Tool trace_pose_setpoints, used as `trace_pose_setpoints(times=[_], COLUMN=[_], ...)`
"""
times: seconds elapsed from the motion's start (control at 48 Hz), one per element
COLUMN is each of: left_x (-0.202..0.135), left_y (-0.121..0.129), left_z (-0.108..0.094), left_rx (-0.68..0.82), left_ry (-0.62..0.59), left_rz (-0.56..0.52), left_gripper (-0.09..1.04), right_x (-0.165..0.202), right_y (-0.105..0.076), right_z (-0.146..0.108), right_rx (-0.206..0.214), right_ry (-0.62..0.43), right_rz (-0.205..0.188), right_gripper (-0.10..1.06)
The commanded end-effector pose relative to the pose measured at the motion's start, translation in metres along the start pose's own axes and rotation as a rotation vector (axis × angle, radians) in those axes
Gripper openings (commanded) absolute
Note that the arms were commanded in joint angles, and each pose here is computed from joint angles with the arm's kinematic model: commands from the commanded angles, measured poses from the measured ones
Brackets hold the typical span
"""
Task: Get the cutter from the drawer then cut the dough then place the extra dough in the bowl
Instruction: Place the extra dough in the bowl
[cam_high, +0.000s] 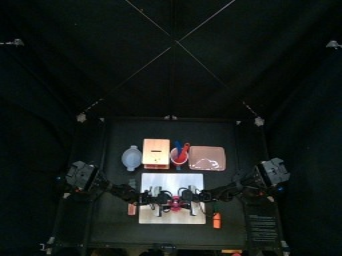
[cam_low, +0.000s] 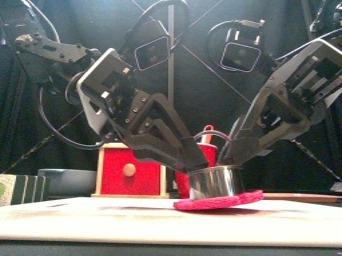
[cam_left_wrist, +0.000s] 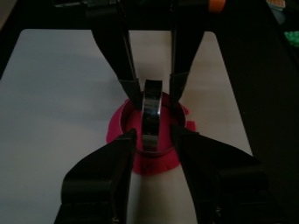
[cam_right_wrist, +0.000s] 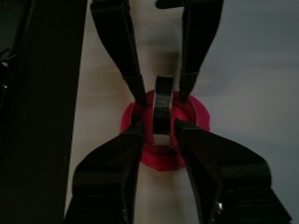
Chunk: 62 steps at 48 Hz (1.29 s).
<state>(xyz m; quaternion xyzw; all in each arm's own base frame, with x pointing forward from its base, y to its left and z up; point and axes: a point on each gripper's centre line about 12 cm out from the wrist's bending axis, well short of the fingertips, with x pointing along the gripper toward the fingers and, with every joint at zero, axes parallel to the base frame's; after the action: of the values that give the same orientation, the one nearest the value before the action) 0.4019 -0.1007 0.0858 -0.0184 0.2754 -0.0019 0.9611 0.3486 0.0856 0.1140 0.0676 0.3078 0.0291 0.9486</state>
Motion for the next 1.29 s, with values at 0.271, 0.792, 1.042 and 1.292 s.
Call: trace_pose_setpoints(times=[0.271, 0.792, 1.042, 1.292], left_x=[0.000, -0.029, -0.016, -0.006], left_y=[0.003, -0.021, -0.015, -0.003], left_z=[0.027, 0.012, -0.001, -0.005], left_rx=[-0.004, 0.030, 0.043, 0.028], left_ry=[-0.125, -0.102, -0.066, -0.048], left_rz=[0.025, -0.043, -0.020, 0.013], left_gripper=[0.88, 0.86, 0.72, 0.59], right_x=[-0.005, -0.010, -0.009, -0.008], right_y=[0.008, -0.005, -0.005, -0.004], right_z=[0.023, 0.039, 0.040, 0.041], right_rx=[-0.036, -0.030, -0.026, -0.026], right_ry=[-0.074, -0.113, -0.095, -0.081], right_rz=[0.031, 0.010, 0.013, 0.018], right_gripper=[0.88, 0.88, 0.88, 0.88])
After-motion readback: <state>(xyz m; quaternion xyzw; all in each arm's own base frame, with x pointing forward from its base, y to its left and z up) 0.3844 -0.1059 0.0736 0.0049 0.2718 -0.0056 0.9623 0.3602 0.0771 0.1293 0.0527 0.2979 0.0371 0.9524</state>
